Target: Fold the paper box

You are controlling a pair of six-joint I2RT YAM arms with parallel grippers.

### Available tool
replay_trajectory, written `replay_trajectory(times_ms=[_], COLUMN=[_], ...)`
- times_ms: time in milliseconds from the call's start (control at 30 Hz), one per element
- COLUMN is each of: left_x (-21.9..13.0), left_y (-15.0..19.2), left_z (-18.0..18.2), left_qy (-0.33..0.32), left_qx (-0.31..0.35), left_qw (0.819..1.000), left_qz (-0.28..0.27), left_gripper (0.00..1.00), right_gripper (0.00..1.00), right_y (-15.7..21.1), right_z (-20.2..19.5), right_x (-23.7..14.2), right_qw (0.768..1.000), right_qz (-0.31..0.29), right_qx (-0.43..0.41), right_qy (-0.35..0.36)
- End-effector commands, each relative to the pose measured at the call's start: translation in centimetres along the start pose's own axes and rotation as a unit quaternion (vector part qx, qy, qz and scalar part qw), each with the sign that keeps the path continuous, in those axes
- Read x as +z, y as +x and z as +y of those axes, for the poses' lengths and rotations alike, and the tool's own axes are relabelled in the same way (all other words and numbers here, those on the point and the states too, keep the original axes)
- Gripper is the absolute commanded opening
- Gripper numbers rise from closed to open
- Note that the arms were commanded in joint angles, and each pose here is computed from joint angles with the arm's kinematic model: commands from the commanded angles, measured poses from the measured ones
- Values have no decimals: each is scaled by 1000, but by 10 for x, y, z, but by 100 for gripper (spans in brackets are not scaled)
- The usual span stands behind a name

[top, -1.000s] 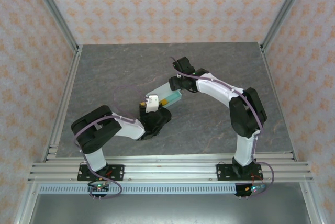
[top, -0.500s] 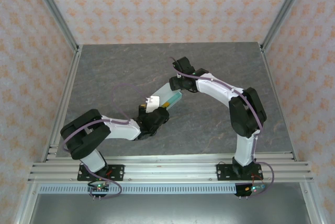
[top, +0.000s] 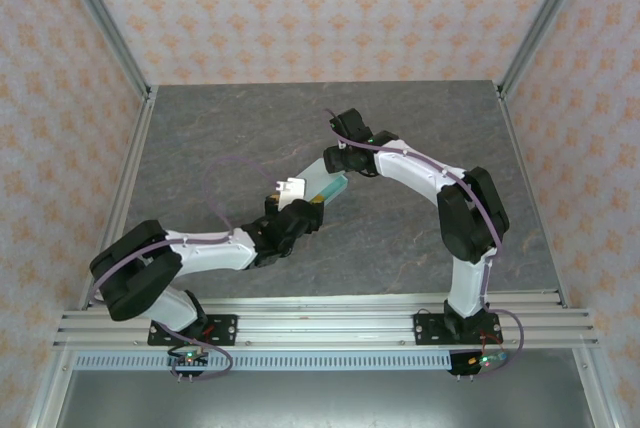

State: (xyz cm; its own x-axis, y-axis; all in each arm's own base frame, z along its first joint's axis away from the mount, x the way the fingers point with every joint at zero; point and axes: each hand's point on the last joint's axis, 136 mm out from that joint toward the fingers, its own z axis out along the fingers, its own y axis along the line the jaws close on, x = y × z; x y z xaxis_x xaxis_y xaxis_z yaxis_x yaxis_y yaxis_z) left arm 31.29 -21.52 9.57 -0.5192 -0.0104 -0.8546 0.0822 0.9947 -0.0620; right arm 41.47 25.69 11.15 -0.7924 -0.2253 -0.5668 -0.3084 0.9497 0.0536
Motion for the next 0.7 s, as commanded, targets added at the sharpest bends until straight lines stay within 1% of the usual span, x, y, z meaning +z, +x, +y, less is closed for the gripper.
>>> replay_trajectory(times_ms=[0, 133, 233, 333, 400, 500, 567, 667], left_x=[-8, -21, -37, -55, -60, -57, -49, -33], left_y=[9, 18, 16, -4, -19, -38, -49, -62], left_z=[5, 4, 5, 8, 16, 35, 49, 60], left_qy=[14, 42, 72, 89, 93, 81, 65, 41], left_qx=[17, 34, 26, 5, -22, -74, -105, -119], left_qw=[999, 997, 996, 995, 995, 994, 992, 992], left_qz=[23, 54, 56, 35, 26, 22, 20, 23], left_gripper=[89, 88, 88, 87, 86, 85, 85, 85], right_gripper=[62, 62, 62, 62, 62, 62, 62, 62], right_y=[7, 7, 9, 13, 15, 21, 25, 31], right_z=[-6, -5, -5, -6, -6, -7, -10, -13], right_x=[3, 3, 4, 7, 8, 11, 13, 16], right_qw=[1000, 1000, 1000, 1000, 1000, 999, 999, 999], right_qz=[16, 15, 17, 19, 20, 24, 27, 30], right_qx=[-9, -8, -8, -9, -8, -11, -14, -14], right_qy=[20, 18, 17, 20, 19, 23, 30, 33])
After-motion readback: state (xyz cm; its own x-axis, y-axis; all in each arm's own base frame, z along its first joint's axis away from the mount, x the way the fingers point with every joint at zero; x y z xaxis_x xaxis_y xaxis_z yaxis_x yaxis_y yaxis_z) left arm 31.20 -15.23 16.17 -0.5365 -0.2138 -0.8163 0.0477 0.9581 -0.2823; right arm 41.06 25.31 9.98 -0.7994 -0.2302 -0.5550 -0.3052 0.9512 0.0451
